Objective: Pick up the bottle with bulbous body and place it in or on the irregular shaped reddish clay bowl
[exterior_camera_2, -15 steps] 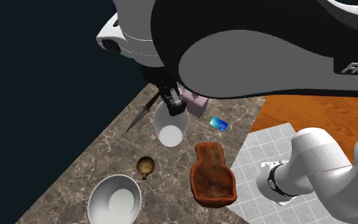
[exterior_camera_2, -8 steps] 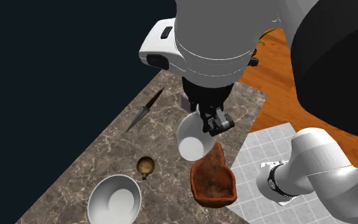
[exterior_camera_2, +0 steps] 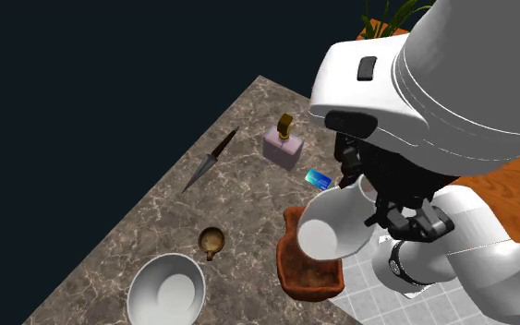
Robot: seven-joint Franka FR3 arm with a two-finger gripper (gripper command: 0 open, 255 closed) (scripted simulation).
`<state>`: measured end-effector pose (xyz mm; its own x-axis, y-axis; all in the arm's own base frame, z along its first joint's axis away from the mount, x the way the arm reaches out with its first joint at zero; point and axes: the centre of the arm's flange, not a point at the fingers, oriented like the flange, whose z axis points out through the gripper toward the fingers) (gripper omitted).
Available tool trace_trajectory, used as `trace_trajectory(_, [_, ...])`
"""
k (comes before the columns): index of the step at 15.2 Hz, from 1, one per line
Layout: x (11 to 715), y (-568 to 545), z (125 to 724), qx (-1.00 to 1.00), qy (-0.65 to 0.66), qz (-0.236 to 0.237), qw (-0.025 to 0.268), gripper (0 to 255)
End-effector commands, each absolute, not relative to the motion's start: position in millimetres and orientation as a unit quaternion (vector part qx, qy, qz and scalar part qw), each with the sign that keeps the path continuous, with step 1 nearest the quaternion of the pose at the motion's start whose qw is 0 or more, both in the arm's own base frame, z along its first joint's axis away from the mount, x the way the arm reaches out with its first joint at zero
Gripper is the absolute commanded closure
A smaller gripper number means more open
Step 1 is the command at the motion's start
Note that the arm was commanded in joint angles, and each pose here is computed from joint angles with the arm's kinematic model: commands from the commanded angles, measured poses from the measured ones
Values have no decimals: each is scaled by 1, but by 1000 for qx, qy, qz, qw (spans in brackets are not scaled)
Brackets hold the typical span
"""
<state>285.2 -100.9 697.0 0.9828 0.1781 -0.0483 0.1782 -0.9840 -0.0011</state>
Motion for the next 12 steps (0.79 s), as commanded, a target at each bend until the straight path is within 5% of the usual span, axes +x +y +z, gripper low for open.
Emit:
trace_trajectory(1, [280, -95, 688, 996, 89, -25, 2, 255])
trace_trajectory(12, [280, -95, 630, 996, 89, -25, 2, 255])
